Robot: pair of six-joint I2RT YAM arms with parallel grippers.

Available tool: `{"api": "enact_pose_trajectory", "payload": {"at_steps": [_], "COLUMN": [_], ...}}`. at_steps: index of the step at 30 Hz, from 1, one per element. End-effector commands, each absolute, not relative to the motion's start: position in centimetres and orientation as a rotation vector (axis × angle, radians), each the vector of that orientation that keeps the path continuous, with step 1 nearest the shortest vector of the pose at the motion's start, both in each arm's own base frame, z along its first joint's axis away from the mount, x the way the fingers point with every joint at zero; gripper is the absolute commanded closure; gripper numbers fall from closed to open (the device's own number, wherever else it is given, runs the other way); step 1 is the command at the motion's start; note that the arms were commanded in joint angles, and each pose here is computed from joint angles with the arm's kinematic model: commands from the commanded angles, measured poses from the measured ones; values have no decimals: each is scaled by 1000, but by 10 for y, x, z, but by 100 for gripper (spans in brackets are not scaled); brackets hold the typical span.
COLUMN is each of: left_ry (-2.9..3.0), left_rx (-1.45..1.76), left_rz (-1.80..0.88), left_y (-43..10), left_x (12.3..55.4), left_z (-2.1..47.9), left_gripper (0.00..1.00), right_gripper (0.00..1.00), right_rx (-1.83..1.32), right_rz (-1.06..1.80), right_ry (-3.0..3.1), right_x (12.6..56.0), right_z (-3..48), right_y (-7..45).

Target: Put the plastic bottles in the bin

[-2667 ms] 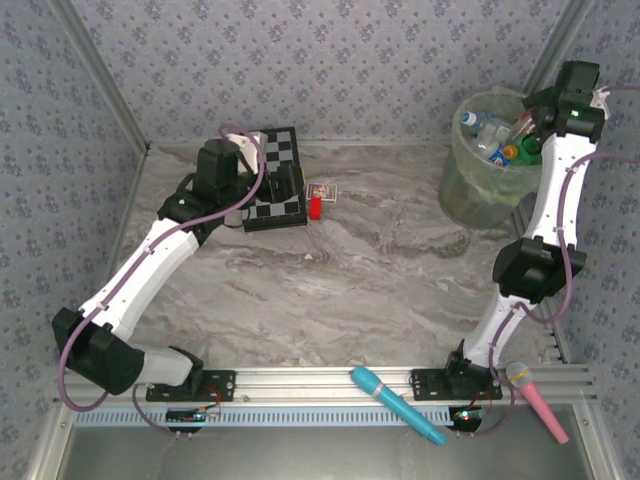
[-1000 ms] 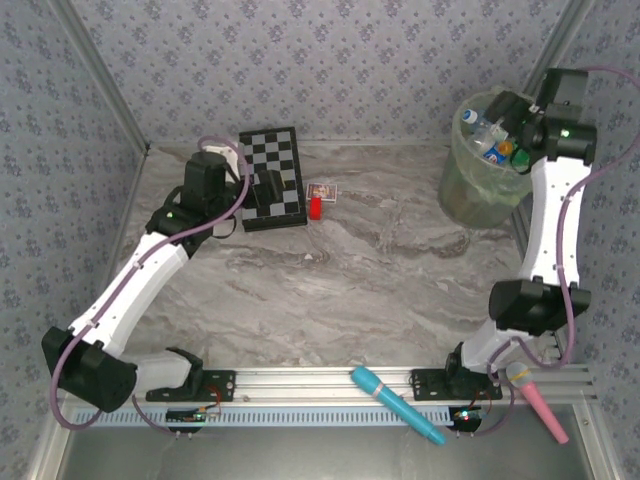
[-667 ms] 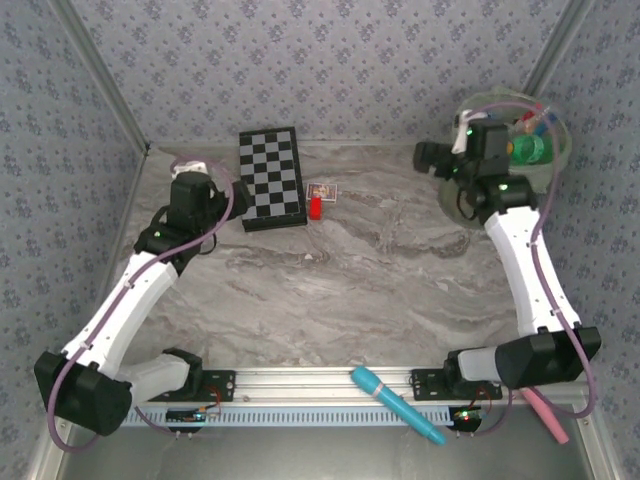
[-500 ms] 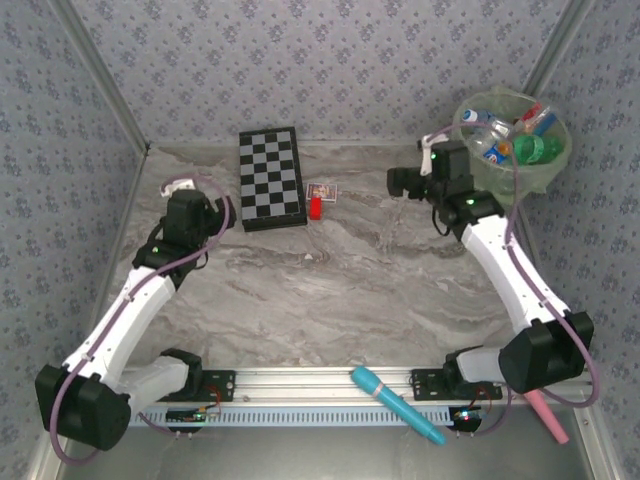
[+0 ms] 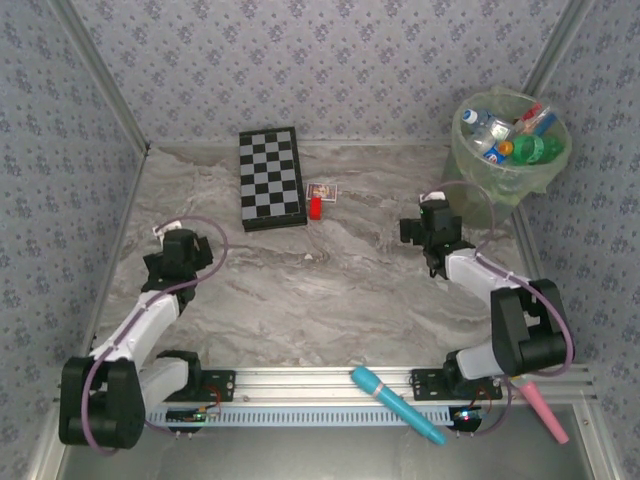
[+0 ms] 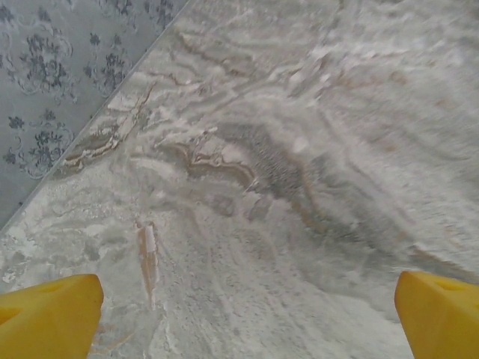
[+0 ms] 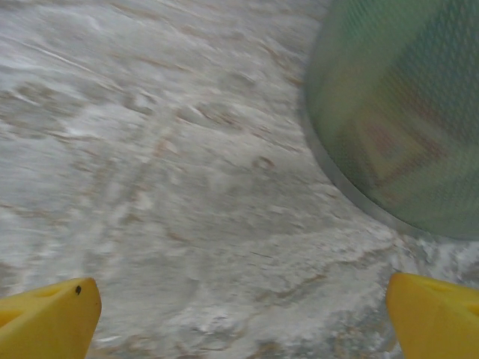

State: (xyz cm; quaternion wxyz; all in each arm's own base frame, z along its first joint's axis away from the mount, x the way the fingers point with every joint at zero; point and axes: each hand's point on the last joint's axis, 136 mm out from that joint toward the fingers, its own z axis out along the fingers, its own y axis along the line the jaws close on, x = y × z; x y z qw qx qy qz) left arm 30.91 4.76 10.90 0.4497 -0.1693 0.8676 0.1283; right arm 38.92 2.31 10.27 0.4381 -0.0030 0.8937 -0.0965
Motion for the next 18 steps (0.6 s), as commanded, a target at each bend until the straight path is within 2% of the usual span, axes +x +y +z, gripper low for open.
{"api": "enact_pose_trajectory", "payload": {"at_steps": [1, 5, 11, 18], "left_ry": [2004, 1986, 1945, 1958], "left_rx": [-374, -299, -242, -92], "left_rz": [273, 278, 190, 43], "left_y": [46, 44, 42, 17], "left_x": [339, 361, 391, 397], "left_z": [127, 113, 109, 88], "left_gripper": [0, 0, 0, 0], "right_gripper": [0, 0, 0, 1], "right_rx": [61, 31, 43, -7], "right_rz": [-324, -305, -133, -138], "right_ry": [2137, 2058, 2035, 1904], "right_x": [400, 406, 401, 384], "right_z": [105, 98, 90, 90], "right_y": [-5, -14, -20, -11]}}
